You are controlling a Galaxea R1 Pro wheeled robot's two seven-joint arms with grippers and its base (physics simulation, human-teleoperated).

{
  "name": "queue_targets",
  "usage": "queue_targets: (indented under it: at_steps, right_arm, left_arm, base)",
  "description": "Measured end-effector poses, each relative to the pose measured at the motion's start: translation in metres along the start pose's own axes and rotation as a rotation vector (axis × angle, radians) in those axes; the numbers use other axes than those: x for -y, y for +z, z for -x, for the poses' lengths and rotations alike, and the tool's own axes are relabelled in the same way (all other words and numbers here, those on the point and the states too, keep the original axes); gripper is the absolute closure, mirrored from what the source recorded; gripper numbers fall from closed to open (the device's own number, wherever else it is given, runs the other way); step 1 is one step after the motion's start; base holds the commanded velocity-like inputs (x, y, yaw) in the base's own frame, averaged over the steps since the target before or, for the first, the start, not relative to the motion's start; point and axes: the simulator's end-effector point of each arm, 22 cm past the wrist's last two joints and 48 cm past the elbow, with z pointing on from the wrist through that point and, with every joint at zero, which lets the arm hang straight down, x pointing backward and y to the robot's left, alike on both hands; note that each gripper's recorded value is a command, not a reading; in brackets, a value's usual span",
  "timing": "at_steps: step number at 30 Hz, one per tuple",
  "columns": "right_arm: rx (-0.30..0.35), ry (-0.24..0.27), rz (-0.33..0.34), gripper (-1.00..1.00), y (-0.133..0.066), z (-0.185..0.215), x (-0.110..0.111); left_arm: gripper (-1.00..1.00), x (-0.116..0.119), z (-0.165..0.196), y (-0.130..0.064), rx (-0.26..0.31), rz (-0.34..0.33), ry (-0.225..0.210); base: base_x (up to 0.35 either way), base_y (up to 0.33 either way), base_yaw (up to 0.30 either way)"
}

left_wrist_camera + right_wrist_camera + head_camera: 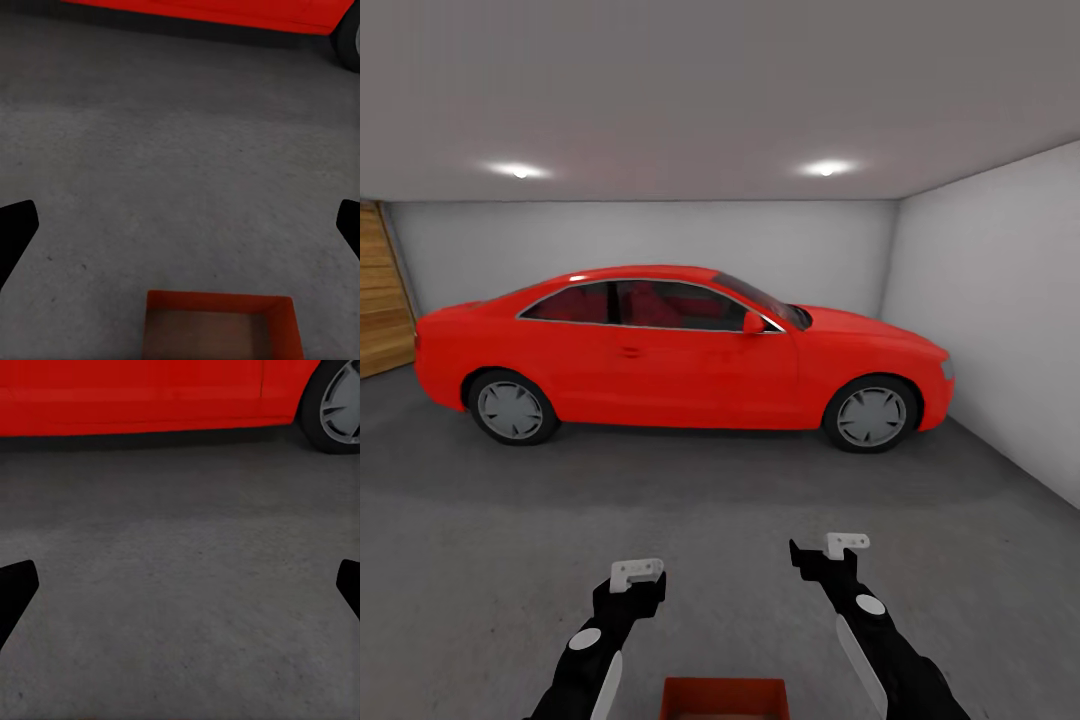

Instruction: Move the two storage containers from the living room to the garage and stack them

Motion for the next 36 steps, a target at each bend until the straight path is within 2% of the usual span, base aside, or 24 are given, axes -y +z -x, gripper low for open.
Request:
queue_targets:
  at_steps: [36]
  right_arm:
    - [0.023, -0.001, 0.001, -1.00, -0.004, 0.013, -0.001]
  left_arm:
    - [-1.00, 0.001, 0.011, -0.005, 0.025, -0.001, 0.001]
  base:
    - [0.000, 0.000, 0.000]
